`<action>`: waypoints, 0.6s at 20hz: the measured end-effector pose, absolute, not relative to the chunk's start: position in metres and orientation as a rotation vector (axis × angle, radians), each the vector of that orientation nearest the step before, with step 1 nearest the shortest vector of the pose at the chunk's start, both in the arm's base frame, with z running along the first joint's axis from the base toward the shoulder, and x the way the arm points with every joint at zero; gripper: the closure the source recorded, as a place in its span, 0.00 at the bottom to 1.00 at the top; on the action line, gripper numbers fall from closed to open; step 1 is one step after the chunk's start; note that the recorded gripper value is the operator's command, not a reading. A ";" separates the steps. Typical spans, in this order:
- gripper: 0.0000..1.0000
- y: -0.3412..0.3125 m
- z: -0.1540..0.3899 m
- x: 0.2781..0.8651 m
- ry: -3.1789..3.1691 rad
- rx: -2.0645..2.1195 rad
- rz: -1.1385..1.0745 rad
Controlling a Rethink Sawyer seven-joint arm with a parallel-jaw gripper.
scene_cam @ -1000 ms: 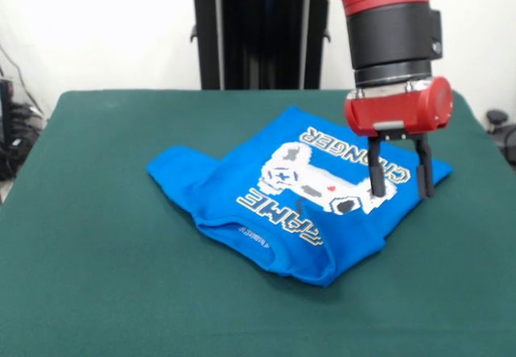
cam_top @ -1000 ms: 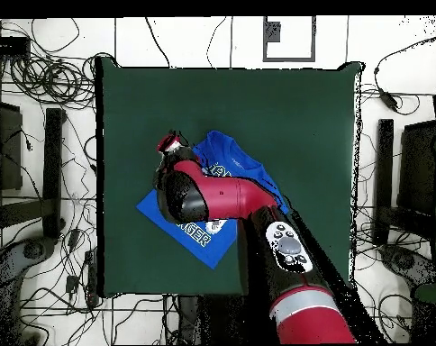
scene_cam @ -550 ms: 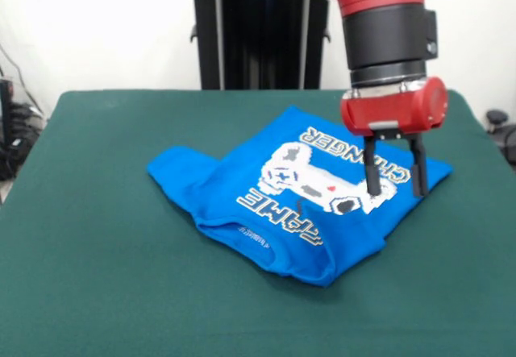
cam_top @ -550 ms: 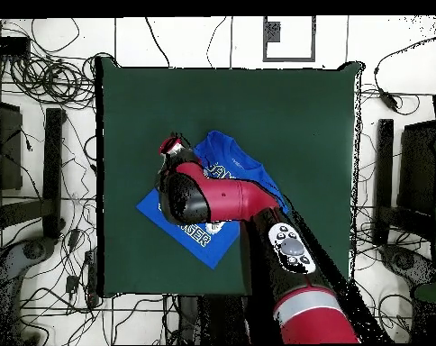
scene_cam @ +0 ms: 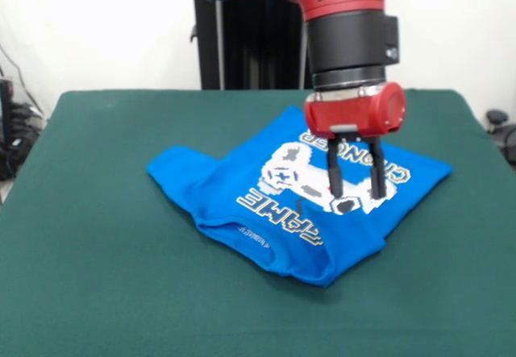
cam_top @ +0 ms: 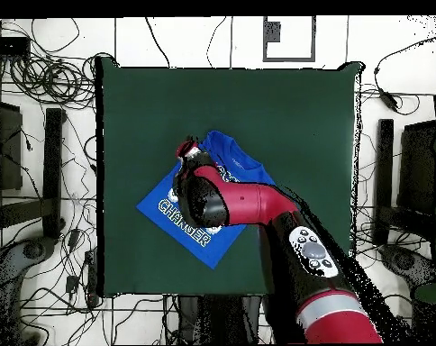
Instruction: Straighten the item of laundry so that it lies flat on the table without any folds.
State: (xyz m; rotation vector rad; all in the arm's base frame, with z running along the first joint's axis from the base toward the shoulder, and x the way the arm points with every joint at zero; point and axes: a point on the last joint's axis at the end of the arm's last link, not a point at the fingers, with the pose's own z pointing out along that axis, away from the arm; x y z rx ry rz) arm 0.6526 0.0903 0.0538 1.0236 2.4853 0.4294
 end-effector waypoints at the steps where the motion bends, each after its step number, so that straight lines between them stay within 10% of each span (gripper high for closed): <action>1: 0.00 0.087 0.053 0.652 2.487 1.017 0.426; 12: 0.00 0.090 0.050 0.648 2.500 0.991 0.423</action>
